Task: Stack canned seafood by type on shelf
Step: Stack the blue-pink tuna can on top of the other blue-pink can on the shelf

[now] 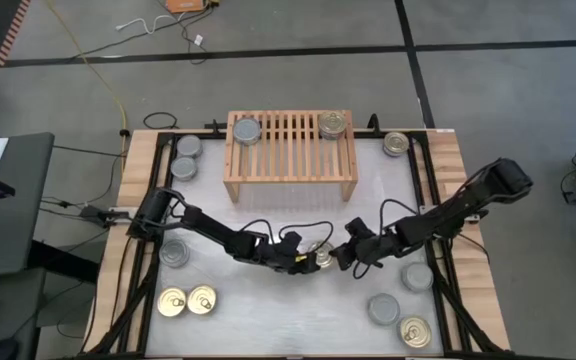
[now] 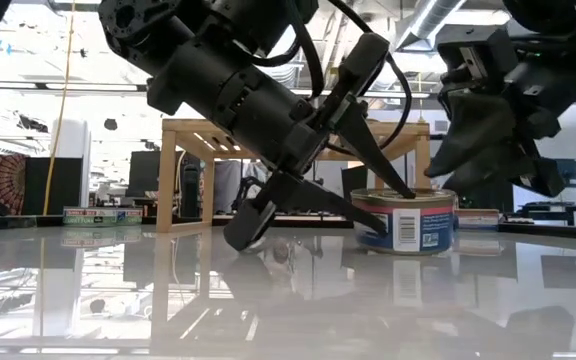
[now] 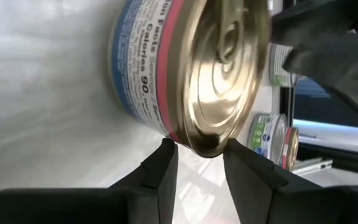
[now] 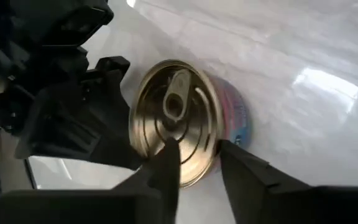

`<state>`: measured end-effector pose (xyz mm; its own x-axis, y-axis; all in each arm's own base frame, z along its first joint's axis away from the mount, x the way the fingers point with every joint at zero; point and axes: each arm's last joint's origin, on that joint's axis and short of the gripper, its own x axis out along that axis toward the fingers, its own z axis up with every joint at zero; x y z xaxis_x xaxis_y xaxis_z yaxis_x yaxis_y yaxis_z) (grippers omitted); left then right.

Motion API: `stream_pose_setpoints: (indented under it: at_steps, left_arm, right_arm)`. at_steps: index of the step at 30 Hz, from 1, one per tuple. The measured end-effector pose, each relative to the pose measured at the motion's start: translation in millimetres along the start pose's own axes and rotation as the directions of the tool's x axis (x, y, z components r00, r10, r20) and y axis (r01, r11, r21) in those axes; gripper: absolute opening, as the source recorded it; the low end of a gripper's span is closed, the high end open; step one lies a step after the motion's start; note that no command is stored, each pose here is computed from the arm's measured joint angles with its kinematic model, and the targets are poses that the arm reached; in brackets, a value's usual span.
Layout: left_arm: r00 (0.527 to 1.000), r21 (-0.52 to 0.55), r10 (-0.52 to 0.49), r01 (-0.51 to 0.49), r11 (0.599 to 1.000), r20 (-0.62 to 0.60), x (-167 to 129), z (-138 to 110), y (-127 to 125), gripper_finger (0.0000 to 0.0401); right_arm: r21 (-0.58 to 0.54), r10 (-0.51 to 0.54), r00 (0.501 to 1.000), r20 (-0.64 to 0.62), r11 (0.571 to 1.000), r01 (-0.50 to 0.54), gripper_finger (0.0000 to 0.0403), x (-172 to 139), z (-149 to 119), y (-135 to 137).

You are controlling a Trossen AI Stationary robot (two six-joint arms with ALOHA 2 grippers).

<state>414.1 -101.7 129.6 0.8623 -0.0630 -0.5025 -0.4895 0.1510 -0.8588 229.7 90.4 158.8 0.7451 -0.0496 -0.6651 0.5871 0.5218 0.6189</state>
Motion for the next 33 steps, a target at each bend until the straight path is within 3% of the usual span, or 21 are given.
stream_pose_setpoints:
  at_steps: [5, 11, 22, 33]
  left_arm:
    - [1.0, 0.015, -0.012, 0.012, 1.0, -0.002, 0, 0, -1, 0.0119]
    - [1.0, 0.021, -0.023, 0.023, 1.0, -0.012, 0, 0, -2, 0.0119]
    - [1.0, 0.014, -0.024, 0.025, 1.0, -0.007, 1, 5, -2, 0.0119]
    - [1.0, 0.012, -0.021, 0.021, 1.0, 0.0, 1, 10, -2, 0.0119]
  right_arm:
    - [-0.008, -0.014, 1.0, -0.005, 1.0, 0.014, 0.0195, -2, 0, -1]
    - [-0.002, -0.082, 0.996, -0.02, 0.997, 0.082, 0.0208, -2, -2, -8]
    - [0.02, -0.076, 0.997, -0.006, 0.997, 0.076, 0.0168, -2, -1, -7]
    - [0.035, -0.086, 0.996, 0.013, 0.996, 0.086, 0.0149, 23, -5, -10]
